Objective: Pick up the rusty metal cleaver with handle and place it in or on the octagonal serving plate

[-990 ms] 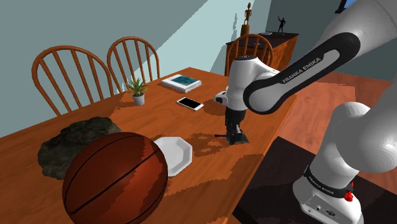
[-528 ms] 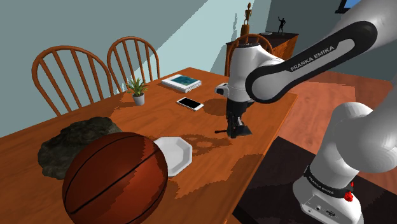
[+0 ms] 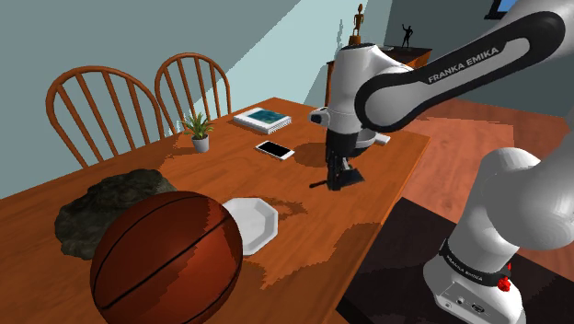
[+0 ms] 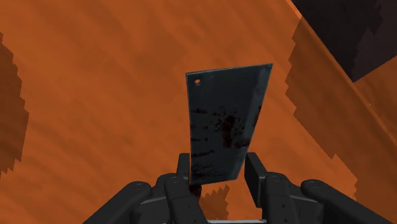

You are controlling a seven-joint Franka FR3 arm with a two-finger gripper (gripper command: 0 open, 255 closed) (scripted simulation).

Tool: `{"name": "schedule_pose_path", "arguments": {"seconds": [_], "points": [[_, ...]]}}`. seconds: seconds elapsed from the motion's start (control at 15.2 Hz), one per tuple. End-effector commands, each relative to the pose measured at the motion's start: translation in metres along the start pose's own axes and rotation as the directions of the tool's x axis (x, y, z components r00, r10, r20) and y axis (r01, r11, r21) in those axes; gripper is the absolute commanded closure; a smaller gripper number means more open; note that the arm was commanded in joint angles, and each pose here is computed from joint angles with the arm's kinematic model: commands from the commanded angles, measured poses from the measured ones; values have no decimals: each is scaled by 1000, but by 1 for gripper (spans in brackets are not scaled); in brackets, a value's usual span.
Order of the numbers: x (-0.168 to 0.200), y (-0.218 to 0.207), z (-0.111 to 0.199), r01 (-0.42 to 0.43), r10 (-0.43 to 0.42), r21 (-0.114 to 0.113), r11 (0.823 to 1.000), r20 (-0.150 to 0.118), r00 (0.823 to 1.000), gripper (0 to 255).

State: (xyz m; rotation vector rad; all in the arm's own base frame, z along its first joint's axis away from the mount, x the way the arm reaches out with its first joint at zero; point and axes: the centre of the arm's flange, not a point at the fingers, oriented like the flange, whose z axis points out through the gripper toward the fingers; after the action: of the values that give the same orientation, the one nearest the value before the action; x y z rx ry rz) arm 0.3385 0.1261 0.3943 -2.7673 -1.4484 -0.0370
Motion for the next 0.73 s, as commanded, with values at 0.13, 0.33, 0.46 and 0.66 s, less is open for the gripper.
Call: {"name": "schedule_pose_path", "arguments": {"seconds": [0.13,0.33,0.46,0.66], "points": [[44,-9,0,0,0,0,1000,0,1000,255],[83,-16,0,0,0,0,1000,0,1000,255],[109,-20,0,0,0,0,1000,0,1000,255],[148,-27,1,0,0,0,1000,0,1000,255]]}}
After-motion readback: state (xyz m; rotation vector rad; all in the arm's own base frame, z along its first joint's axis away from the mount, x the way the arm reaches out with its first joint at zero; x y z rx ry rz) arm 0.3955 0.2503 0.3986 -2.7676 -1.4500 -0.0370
